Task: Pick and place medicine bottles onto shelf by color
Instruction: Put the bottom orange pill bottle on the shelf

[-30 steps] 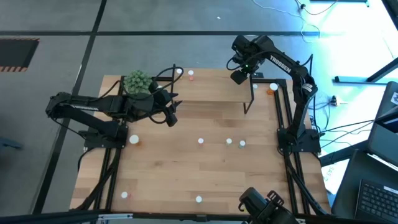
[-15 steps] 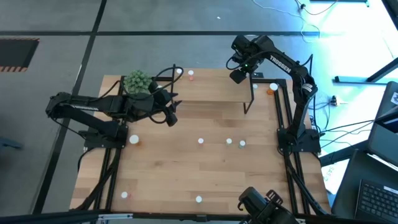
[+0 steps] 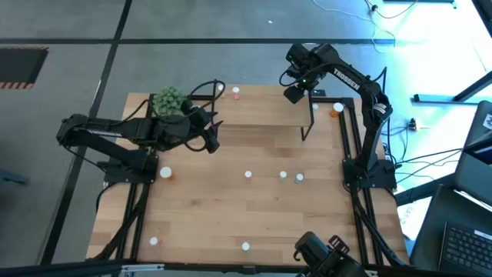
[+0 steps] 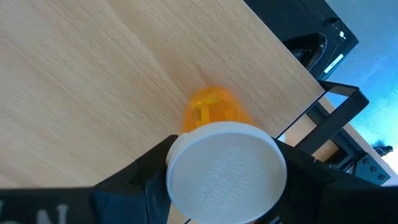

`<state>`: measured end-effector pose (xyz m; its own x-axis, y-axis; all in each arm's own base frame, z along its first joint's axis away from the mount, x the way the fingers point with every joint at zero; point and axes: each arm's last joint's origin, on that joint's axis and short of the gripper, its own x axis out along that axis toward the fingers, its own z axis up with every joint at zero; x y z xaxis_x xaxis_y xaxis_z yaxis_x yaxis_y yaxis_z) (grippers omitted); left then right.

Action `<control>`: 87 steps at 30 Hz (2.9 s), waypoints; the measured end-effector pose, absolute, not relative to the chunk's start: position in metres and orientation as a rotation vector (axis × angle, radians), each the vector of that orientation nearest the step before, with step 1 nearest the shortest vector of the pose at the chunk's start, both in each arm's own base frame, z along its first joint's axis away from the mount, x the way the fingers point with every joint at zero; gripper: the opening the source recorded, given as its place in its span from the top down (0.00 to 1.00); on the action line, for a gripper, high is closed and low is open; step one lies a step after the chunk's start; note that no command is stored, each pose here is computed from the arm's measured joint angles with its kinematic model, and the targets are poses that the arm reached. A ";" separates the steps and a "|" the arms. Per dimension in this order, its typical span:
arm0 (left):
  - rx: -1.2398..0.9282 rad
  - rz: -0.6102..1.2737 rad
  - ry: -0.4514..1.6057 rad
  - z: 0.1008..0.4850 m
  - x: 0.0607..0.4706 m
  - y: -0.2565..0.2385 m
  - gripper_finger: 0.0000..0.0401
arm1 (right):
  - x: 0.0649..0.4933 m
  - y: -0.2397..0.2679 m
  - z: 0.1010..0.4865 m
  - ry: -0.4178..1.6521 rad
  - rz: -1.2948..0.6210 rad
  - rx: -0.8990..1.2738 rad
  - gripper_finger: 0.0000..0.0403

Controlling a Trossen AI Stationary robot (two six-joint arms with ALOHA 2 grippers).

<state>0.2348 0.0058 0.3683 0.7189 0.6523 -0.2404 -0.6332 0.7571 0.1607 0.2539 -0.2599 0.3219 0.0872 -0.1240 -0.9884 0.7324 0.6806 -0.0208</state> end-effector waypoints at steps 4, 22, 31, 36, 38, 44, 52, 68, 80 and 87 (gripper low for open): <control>0.062 0.675 0.295 0.368 0.235 0.005 0.63 | 0.254 -0.260 0.322 1.345 -0.690 0.568 0.46; 0.062 0.674 0.295 0.368 0.235 0.005 0.63 | 0.254 -0.260 0.322 1.344 -0.690 0.568 0.46; 0.062 0.674 0.295 0.368 0.235 0.005 0.63 | 0.255 -0.260 0.322 1.332 -0.682 0.563 0.46; 0.062 0.674 0.295 0.368 0.235 0.005 0.63 | 0.255 -0.260 0.322 1.332 -0.651 0.554 0.46; 0.062 0.674 0.295 0.368 0.235 0.005 0.63 | 0.255 -0.260 0.322 1.332 -0.651 0.555 0.46; 0.062 0.674 0.295 0.368 0.235 0.005 0.63 | 0.255 -0.260 0.322 1.329 -0.651 0.553 0.46; 0.062 0.674 0.295 0.368 0.235 0.005 0.63 | 0.255 -0.261 0.322 1.325 -0.654 0.555 0.46; 0.062 0.674 0.295 0.368 0.235 0.005 0.63 | 0.256 -0.261 0.322 1.318 -0.675 0.566 0.46; 0.062 0.674 0.295 0.368 0.235 0.005 0.63 | 0.256 -0.261 0.322 1.315 -0.675 0.561 0.33; 0.062 0.674 0.295 0.368 0.235 0.005 0.63 | 0.257 -0.263 0.323 1.302 -0.669 0.534 0.20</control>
